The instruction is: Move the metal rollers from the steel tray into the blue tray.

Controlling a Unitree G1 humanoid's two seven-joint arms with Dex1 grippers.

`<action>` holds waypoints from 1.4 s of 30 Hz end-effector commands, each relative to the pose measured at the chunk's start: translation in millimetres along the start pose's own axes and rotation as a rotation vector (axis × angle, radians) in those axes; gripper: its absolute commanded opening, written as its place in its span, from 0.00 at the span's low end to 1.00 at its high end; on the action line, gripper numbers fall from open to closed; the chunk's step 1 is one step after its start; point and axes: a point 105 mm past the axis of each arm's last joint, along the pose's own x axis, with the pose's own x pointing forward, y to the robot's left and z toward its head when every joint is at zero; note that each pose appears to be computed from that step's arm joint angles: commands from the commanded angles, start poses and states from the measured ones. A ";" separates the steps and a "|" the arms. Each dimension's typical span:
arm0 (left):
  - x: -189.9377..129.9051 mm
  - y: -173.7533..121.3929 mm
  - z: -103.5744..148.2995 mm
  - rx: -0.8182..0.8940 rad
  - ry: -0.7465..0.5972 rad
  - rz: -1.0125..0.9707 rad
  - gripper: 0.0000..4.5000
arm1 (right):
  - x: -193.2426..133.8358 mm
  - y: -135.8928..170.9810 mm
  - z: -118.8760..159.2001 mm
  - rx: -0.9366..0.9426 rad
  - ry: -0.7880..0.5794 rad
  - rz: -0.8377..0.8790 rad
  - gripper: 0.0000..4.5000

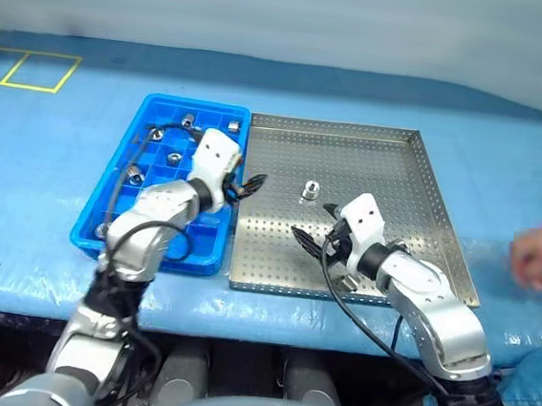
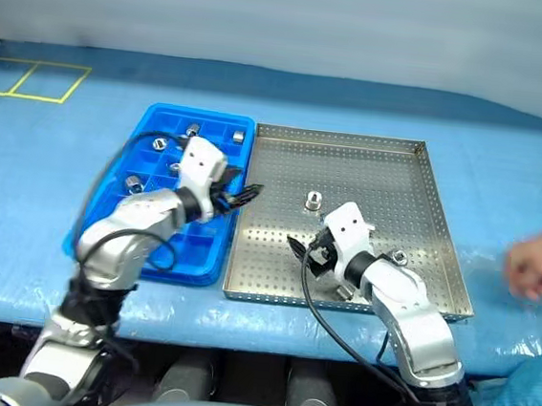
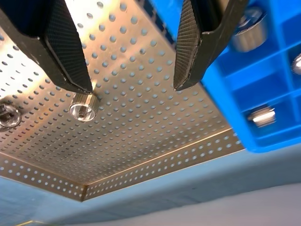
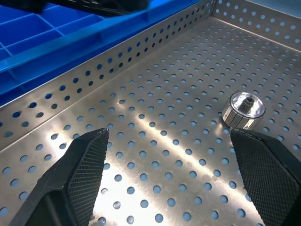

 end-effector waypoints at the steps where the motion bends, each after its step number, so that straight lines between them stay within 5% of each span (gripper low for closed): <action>1: 32.8 -6.6 5.1 0.096 -0.037 -0.025 0.66 | -9.5 -1.1 15.9 -0.037 -0.059 -0.030 0.96; 11: 74.1 -27.2 -9.5 0.092 0.002 -0.105 0.66 | -18.2 -0.9 12.7 -0.026 -0.059 -0.087 0.96; 42: 70.8 -20.5 -18.9 0.069 0.020 -0.105 0.66 | -14.7 -3.2 10.5 -0.021 -0.051 -0.104 0.96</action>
